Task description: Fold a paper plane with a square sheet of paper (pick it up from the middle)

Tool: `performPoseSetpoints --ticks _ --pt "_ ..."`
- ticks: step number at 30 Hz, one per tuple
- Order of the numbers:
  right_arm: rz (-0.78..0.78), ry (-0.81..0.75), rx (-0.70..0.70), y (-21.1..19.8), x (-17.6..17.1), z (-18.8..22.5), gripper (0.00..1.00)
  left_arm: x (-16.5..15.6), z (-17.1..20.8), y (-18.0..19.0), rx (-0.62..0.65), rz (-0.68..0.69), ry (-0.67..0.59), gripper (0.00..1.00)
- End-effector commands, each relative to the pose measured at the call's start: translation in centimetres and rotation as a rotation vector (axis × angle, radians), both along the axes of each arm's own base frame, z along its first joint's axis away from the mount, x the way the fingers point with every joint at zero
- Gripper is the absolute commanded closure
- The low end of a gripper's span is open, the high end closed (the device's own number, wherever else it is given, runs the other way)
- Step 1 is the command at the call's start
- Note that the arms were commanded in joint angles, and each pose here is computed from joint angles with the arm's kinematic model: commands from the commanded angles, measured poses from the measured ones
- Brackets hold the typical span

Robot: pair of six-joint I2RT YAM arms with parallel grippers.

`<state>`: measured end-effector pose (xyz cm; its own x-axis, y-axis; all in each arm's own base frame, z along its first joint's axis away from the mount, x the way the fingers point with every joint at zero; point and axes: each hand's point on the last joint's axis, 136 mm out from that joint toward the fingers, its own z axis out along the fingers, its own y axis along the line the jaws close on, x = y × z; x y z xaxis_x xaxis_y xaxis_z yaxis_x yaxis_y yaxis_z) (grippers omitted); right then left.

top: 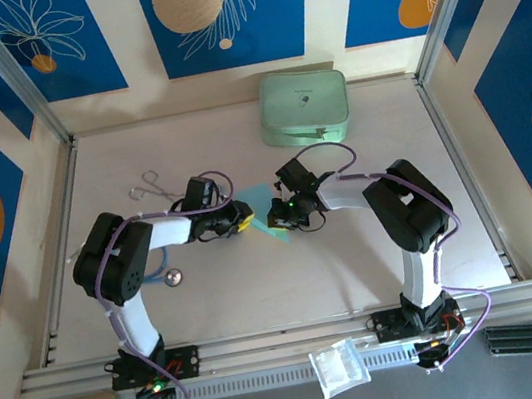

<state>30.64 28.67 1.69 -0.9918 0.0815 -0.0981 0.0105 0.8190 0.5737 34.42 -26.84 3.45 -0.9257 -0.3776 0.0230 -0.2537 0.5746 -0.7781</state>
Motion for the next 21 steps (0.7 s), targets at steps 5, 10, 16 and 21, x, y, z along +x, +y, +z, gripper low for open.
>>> performPoseSetpoints --ticks 5,10,16,21 --pt "0.043 -0.061 0.043 -0.5 -0.3 1.2 0.77 1.0 1.1 -0.5 -0.043 -0.024 -0.043 0.85" --pt "0.093 -0.199 0.059 -0.7 0.4 4.1 0.67 0.9 1.7 -0.5 -0.041 -0.028 -0.056 0.88" --pt "0.196 -0.381 -0.087 -2.2 0.3 4.6 0.61 0.8 2.8 -0.3 -0.011 -0.024 -0.053 0.89" --pt "0.333 -0.623 -0.320 -2.4 0.4 5.2 0.60 0.6 3.6 -0.3 0.016 -0.020 -0.044 0.89"
